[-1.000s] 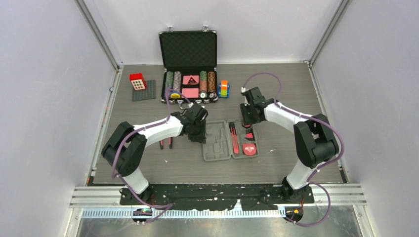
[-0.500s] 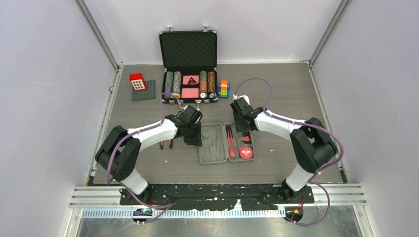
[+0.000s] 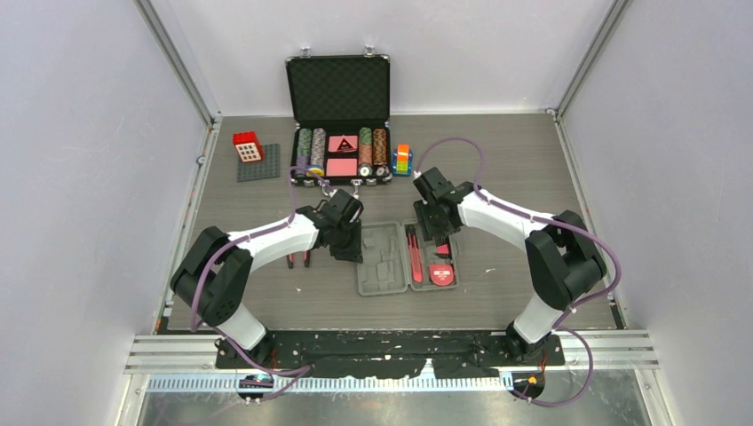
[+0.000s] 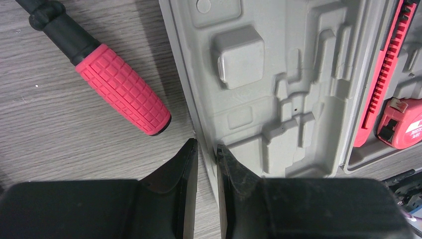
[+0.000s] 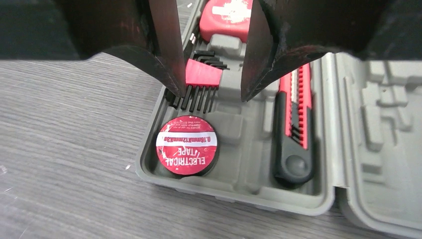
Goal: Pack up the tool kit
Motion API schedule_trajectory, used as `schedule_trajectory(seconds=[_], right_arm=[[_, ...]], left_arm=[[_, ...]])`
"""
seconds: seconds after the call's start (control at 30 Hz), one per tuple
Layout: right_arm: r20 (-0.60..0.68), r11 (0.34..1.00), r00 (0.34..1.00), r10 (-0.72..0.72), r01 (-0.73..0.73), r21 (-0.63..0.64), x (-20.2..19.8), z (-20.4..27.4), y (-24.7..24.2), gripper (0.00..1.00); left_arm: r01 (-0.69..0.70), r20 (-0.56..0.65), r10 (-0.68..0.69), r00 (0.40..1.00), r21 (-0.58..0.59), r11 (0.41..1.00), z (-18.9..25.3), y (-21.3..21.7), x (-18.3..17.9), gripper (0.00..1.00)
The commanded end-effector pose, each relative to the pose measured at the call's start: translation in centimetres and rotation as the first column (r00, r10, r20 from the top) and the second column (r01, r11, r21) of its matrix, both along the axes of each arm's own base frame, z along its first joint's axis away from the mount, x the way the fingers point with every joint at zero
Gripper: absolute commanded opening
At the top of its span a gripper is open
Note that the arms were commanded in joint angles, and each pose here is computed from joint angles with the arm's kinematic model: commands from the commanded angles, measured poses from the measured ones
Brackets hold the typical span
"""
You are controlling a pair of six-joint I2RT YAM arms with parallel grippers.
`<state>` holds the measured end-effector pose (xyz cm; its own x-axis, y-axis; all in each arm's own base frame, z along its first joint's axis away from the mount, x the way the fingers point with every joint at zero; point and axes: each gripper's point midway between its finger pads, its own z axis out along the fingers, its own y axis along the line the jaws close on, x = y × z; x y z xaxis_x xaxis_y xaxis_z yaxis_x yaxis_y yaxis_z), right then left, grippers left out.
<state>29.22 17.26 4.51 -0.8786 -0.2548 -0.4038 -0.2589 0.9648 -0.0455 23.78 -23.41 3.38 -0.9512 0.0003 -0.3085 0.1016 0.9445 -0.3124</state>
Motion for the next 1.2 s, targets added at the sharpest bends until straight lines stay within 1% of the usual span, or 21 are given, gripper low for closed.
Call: schedule_trajectory(seconds=[0.0, 0.03, 0.2, 0.27, 0.4, 0.47, 0.6, 0.73, 0.87, 0.97, 1.0, 1.03, 1.13, 1.17], right_arm=[[0.079, 0.997, 0.995, 0.067, -0.069, 0.02, 1.7, 4.9, 0.1, 0.5], [0.083, 0.997, 0.994, 0.077, -0.078, 0.015, 1.8, 5.1, -0.1, 0.5], [0.067, 0.997, 0.994, 0.081, -0.082, 0.015, 2.0, 4.2, -0.9, 0.37], [0.059, 0.997, 0.995, 0.078, -0.079, 0.013, 2.1, 3.6, -1.0, 0.34], [0.044, 0.996, 0.996, 0.082, -0.083, 0.02, 2.1, 2.4, -0.7, 0.31], [0.037, 0.996, 0.996, 0.081, -0.081, 0.022, 2.2, 1.9, -0.7, 0.3], [0.038, 0.996, 0.996, 0.081, -0.082, 0.037, 2.0, 2.2, -0.6, 0.3], [0.078, 0.995, 0.994, 0.078, -0.082, 0.056, 2.0, 3.9, -0.6, 0.33], [0.133, 0.993, 0.988, 0.073, -0.084, 0.079, 1.9, 5.9, -0.8, 0.36], [0.201, 0.991, 0.978, 0.062, -0.084, 0.102, 1.9, 7.8, -1.2, 0.38], [0.238, 0.99, 0.97, 0.057, -0.086, 0.114, 2.0, 8.9, -1.2, 0.39], [0.249, 0.99, 0.967, 0.054, -0.085, 0.115, 1.9, 9.0, -1.4, 0.39], [0.346, 0.988, 0.938, 0.024, -0.076, 0.137, 2.2, 11.5, -2.0, 0.42], [0.357, 0.988, 0.934, 0.018, -0.072, 0.139, 2.0, 11.5, -2.1, 0.43]], left_arm=[[0.01, 0.018, -0.01, 1.0, -0.005, 1.0, 0.8, 0.3, 0.0, 0.21], [0.01, 0.019, -0.01, 1.0, -0.007, 1.0, 0.8, 0.2, 0.0, 0.21], [0.014, 0.02, -0.014, 1.0, -0.011, 1.0, 0.9, 0.1, 0.1, 0.21], [0.014, 0.021, -0.014, 1.0, -0.013, 1.0, 1.0, 0.0, 0.2, 0.21], [0.015, 0.024, -0.015, 1.0, -0.017, 1.0, 1.1, -0.1, 0.2, 0.22], [0.015, 0.026, -0.015, 1.0, -0.019, 1.0, 1.3, -0.1, 0.3, 0.24], [0.0, 0.059, 0.002, 0.998, -0.026, 1.0, 2.3, -0.1, 0.8, 0.36], [-0.028, 0.134, 0.03, 0.991, -0.02, 0.999, 4.3, 0.4, 2.0, 0.49], [-0.094, 0.23, 0.087, 0.969, 0.018, 0.995, 6.6, 2.4, 3.3, 0.65], [-0.155, 0.288, 0.132, 0.949, 0.06, 0.986, 7.6, 4.6, 3.9, 0.74], [-0.175, 0.3, 0.146, 0.943, 0.074, 0.982, 7.6, 5.4, 4.0, 0.76], [-0.192, 0.306, 0.159, 0.939, 0.081, 0.978, 7.7, 6.1, 4.1, 0.78], [-0.228, 0.316, 0.186, 0.93, 0.101, 0.968, 7.8, 7.6, 4.6, 0.81], [-0.235, 0.321, 0.188, 0.928, 0.113, 0.965, 7.8, 7.9, 4.8, 0.81]])
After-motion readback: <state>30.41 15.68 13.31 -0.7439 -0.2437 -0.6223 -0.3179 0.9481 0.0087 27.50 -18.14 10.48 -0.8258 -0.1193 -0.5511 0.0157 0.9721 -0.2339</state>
